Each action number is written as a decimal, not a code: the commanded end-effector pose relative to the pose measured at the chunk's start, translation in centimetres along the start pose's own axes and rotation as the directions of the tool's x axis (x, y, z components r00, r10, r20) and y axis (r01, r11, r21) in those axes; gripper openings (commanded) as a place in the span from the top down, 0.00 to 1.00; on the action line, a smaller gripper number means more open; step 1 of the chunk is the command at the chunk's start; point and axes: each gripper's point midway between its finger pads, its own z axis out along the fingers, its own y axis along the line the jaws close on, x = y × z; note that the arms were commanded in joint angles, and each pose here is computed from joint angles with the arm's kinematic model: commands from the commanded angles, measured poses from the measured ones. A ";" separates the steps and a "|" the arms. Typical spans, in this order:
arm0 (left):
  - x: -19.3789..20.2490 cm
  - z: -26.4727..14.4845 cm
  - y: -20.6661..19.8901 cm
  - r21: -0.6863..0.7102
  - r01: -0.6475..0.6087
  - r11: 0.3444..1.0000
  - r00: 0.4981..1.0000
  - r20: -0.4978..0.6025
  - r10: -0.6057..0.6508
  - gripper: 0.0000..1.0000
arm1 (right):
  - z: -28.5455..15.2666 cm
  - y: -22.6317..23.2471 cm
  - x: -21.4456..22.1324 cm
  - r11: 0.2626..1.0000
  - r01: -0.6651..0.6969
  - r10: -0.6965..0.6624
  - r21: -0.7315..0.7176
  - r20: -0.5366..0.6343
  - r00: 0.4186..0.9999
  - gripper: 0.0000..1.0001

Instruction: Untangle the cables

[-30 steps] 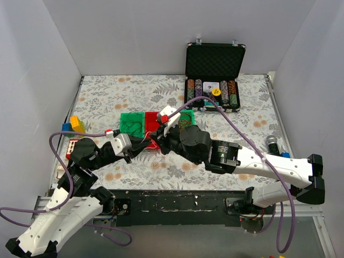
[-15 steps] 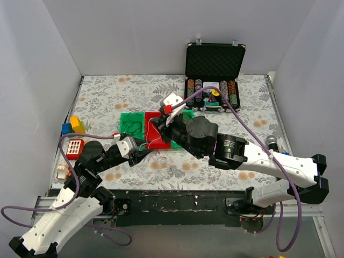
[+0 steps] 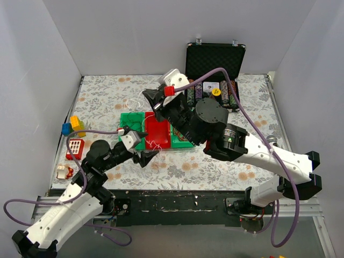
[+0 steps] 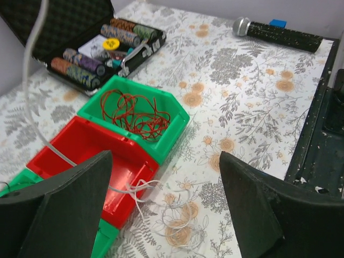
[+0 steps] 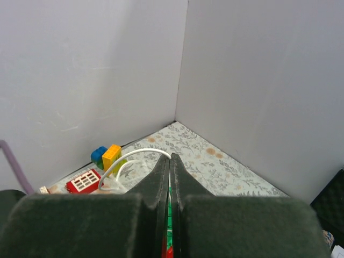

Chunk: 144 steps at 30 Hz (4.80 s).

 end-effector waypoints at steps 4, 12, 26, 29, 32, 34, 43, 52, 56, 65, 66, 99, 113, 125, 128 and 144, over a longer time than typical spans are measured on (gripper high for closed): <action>2.5 2.4 2.9 -0.152 0.141 0.978 0.989 -0.012 -0.145 0.21 | -0.4 -0.2 -3.6 0.999 -0.050 0.051 -0.013 0.092 0.994 0.99; 1.5 4.3 5.1 -0.207 0.082 0.975 0.996 0.032 -0.077 0.58 | -1.3 -0.8 -5.1 0.996 -0.082 0.084 -0.024 0.129 0.988 0.99; -8.1 4.1 4.1 -0.093 -0.013 0.996 0.990 0.141 0.026 1.00 | -5.3 -2.4 8.8 0.989 -0.101 0.118 0.104 -0.179 0.977 0.39; -10.1 3.7 4.1 -0.095 -0.001 0.996 0.986 0.168 0.017 1.00 | -6.9 -2.2 12.9 0.977 -0.166 0.192 0.131 -0.220 0.956 0.19; -11.8 3.5 4.0 -0.084 -0.014 0.996 0.983 0.183 0.029 1.00 | -8.1 -2.0 15.8 0.965 -0.218 0.247 0.146 -0.235 0.940 0.16; -12.8 3.3 4.0 -0.079 -0.033 0.996 0.981 0.188 0.047 1.00 | -8.8 -2.1 17.6 0.961 -0.223 0.259 0.164 -0.255 0.931 0.16; -2.2 2.8 0.6 0.118 -0.091 0.989 0.989 -0.107 0.104 1.00 | -9.2 -2.3 21.4 0.970 -0.163 0.220 0.182 -0.358 0.908 0.14; 10.1 -0.2 -4.1 0.324 0.088 0.942 0.905 -0.421 0.060 0.59 | -10.7 -2.3 25.6 0.954 -0.199 0.280 0.223 -0.430 0.858 0.13; 13.1 -0.3 -4.2 0.318 0.095 0.943 0.885 -0.461 0.066 0.53 | -11.2 -3.0 24.8 0.947 -0.212 0.297 0.243 -0.404 0.865 0.14; 15.8 1.0 -3.2 0.299 0.047 0.953 0.883 -0.458 0.100 0.53 | -11.8 -3.2 24.2 0.938 -0.244 0.325 0.246 -0.385 0.864 0.17; 15.7 1.3 -2.8 0.287 0.035 0.957 0.886 -0.452 0.103 0.54 | -11.8 -3.3 24.1 0.938 -0.246 0.327 0.246 -0.382 0.864 0.17; 14.9 1.5 0.7 0.146 -0.119 0.982 0.892 -0.419 0.171 0.35 | -12.2 -3.0 23.4 0.938 -0.275 0.338 0.212 -0.373 0.864 0.24; 17.7 2.0 1.7 0.147 -0.187 0.971 0.861 -0.452 0.234 0.53 | -12.3 -3.2 23.1 0.936 -0.279 0.342 0.213 -0.367 0.865 0.28; 13.0 3.6 1.8 0.121 -0.131 0.984 0.915 -0.368 0.167 1.00 | -12.7 -3.3 23.2 0.938 -0.274 0.337 0.212 -0.375 0.864 0.24; 8.4 4.3 2.0 0.094 -0.085 0.992 0.947 -0.303 0.110 1.00 | -13.2 -3.4 23.5 0.935 -0.284 0.345 0.211 -0.369 0.863 0.18; -7.6 2.6 0.1 0.165 -0.070 0.984 0.997 -0.022 0.074 1.00 | -10.2 0.6 23.2 0.938 -0.345 0.336 0.023 -0.296 0.894 0.02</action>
